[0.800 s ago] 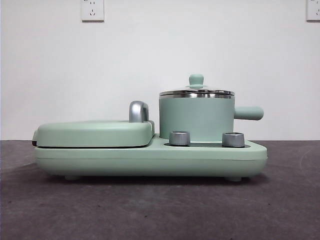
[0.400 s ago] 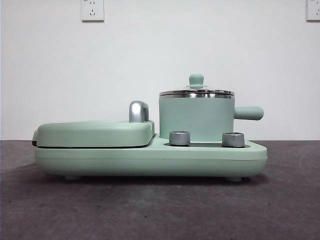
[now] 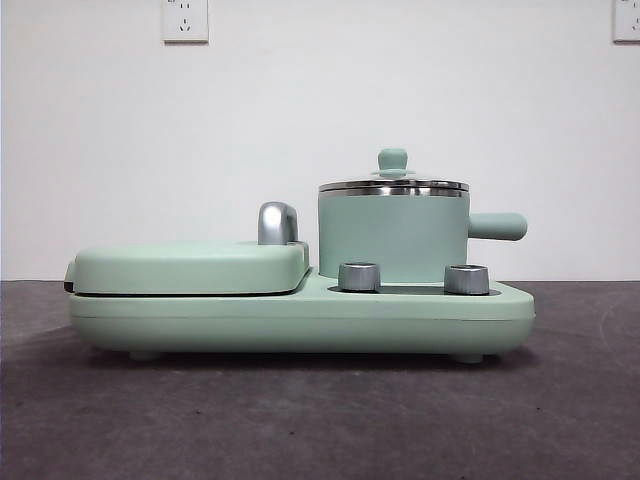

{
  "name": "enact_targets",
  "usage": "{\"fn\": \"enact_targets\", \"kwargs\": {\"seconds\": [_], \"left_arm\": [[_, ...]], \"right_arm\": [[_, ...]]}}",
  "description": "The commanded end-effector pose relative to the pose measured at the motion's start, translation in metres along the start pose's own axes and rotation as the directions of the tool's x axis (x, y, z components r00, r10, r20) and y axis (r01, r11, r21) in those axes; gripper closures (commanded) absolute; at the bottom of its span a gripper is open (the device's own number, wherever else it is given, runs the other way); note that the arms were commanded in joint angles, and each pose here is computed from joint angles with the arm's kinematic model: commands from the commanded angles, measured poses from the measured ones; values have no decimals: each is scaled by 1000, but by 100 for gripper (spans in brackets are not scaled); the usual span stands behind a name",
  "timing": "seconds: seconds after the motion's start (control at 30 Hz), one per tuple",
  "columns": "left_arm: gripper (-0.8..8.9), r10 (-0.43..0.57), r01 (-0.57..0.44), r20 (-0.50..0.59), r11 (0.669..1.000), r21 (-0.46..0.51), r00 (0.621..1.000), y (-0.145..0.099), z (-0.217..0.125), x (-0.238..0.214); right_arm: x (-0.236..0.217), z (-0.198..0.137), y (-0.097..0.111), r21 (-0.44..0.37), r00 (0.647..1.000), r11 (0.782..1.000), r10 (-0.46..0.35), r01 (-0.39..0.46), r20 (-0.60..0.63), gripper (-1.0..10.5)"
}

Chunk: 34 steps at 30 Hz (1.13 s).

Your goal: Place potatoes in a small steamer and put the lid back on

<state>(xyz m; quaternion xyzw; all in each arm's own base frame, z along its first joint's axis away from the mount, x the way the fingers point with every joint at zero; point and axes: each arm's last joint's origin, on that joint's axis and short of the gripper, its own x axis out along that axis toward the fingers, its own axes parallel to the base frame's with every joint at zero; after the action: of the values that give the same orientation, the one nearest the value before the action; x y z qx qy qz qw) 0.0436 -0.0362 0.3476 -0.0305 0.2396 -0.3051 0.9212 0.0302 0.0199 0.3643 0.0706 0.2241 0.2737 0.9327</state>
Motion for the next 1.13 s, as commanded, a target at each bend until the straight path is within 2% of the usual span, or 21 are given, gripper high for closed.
{"fn": "enact_targets", "kwargs": {"seconds": [0.03, 0.57, 0.63, 0.77, 0.83, 0.97, 1.07, 1.13], "left_arm": [[804, -9, 9, 26, 1000, 0, 1000, -1, 3, -3], [794, -5, 5, 29, 1000, 1, 1000, -1, 3, -1], [794, 17, -17, 37, 1000, -11, 999, 1, 2, -1], [794, 125, -120, 85, 991, -66, 988, 9, 0, 1], [794, 207, -193, 140, 976, -105, 968, 16, -5, 6], [794, 386, -344, 294, 921, -184, 875, 38, -28, 23], [794, 465, -407, 374, 885, -227, 802, 53, -52, 37], [794, 498, -434, 405, 867, -244, 767, 63, -70, 48]], "right_arm": [[-1, 3, 1, -23, 1000, 1000, 7, -6, 13, 929], [-1, 4, 1, -19, 999, 1000, 12, -11, 31, 928], [-1, 4, 1, -19, 999, 1000, 12, -11, 31, 928], [-1, 4, 1, -19, 999, 1000, 12, -11, 31, 928], [-1, 4, 1, -19, 999, 1000, 12, -11, 31, 928], [-1, 4, 1, -19, 999, 1000, 12, -11, 31, 928], [-1, 4, 1, -19, 999, 1000, 11, -11, 31, 928], [-1, 4, 1, -19, 999, 1000, 11, -11, 31, 928]]}}
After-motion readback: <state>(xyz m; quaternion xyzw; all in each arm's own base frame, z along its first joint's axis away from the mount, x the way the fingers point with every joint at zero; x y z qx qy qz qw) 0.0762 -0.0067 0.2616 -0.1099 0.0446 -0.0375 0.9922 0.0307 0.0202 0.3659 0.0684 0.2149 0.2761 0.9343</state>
